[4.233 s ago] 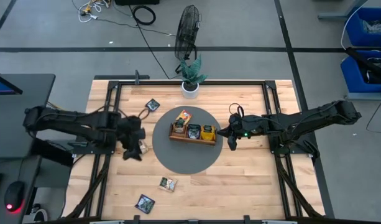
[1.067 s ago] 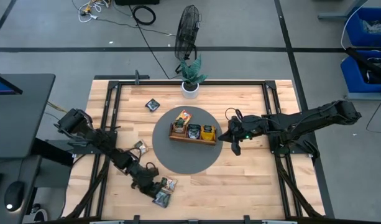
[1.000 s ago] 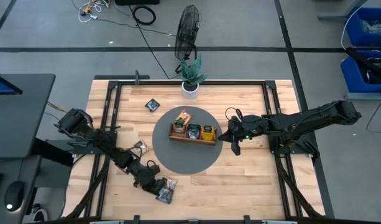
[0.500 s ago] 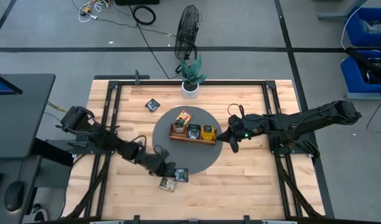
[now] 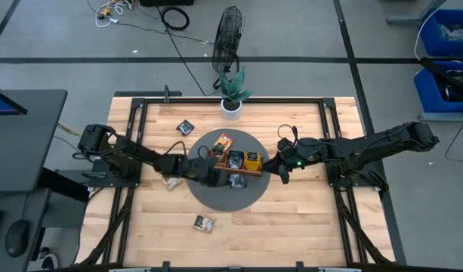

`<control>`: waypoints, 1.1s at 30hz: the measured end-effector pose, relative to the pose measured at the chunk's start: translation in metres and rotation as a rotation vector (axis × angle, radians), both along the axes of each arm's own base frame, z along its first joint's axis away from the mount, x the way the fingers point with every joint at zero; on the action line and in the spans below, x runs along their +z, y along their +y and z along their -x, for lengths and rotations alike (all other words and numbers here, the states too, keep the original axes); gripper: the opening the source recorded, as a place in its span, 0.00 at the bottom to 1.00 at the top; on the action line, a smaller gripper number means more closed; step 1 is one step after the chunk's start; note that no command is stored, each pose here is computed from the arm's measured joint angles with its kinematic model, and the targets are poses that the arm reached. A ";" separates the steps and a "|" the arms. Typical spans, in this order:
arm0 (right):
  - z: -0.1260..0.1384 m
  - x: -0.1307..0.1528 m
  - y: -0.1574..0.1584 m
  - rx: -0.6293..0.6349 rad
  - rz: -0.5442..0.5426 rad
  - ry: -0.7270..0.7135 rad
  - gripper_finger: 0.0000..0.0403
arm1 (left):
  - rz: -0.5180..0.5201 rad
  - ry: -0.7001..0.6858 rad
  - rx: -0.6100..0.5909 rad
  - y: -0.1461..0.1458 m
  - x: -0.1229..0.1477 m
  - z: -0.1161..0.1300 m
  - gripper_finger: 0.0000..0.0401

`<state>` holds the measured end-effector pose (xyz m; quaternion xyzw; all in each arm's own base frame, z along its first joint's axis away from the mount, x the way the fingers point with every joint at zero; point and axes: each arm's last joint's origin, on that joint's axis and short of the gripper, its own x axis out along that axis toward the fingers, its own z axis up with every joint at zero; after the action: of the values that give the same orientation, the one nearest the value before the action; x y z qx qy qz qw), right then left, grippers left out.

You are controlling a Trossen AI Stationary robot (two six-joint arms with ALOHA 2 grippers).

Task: Pick & Place Tea
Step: Put the blue tea bag into the middle section of the wooden organizer

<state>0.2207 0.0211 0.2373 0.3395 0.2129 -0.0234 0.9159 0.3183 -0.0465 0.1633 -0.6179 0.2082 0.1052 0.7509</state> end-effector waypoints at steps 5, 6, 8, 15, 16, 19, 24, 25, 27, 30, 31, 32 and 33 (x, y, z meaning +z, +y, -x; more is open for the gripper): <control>-0.001 0.003 -0.001 -0.040 -0.014 -0.035 0.51 | -0.091 -0.068 0.028 0.021 0.017 -0.014 0.00; -0.002 0.004 -0.001 -0.048 -0.010 -0.045 0.54 | -0.107 -0.079 0.033 0.024 0.021 -0.017 0.00; -0.002 0.005 -0.002 -0.074 0.002 -0.056 0.58 | -0.136 -0.099 0.041 0.030 0.029 -0.022 0.00; -0.003 0.008 -0.003 -0.103 0.039 -0.096 0.58 | -0.221 -0.085 0.033 0.040 0.051 -0.036 0.00; -0.004 0.009 -0.003 -0.103 0.040 -0.099 0.57 | -0.228 -0.082 0.034 0.041 0.053 -0.037 0.00; -0.003 0.008 -0.003 -0.112 0.044 -0.097 0.55 | -0.260 -0.107 0.038 0.043 0.063 -0.041 0.00; -0.003 0.009 -0.004 -0.151 0.060 -0.100 0.51 | -0.266 -0.134 0.045 0.043 0.072 -0.045 0.00; -0.003 0.009 -0.005 -0.158 0.064 -0.100 0.50 | -0.266 -0.140 0.046 0.043 0.073 -0.046 0.00; -0.003 0.009 -0.005 -0.162 0.080 -0.100 0.48 | -0.268 -0.139 0.044 0.043 0.073 -0.046 0.00; -0.003 0.009 -0.005 -0.159 0.090 -0.102 0.43 | -0.267 -0.138 0.042 0.042 0.073 -0.046 0.00; -0.003 0.009 -0.005 -0.159 0.090 -0.102 0.41 | -0.267 -0.138 0.042 0.042 0.073 -0.046 0.00; -0.003 0.009 -0.005 -0.159 0.089 -0.103 0.38 | -0.267 -0.137 0.042 0.042 0.073 -0.046 0.00; -0.004 0.009 -0.005 -0.158 0.089 -0.104 0.36 | -0.267 -0.137 0.042 0.042 0.073 -0.046 0.00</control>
<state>0.2242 0.0162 0.2462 0.3151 0.1364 -0.0872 0.9351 0.3639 -0.0043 0.2361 -0.5224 0.1275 0.1053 0.8365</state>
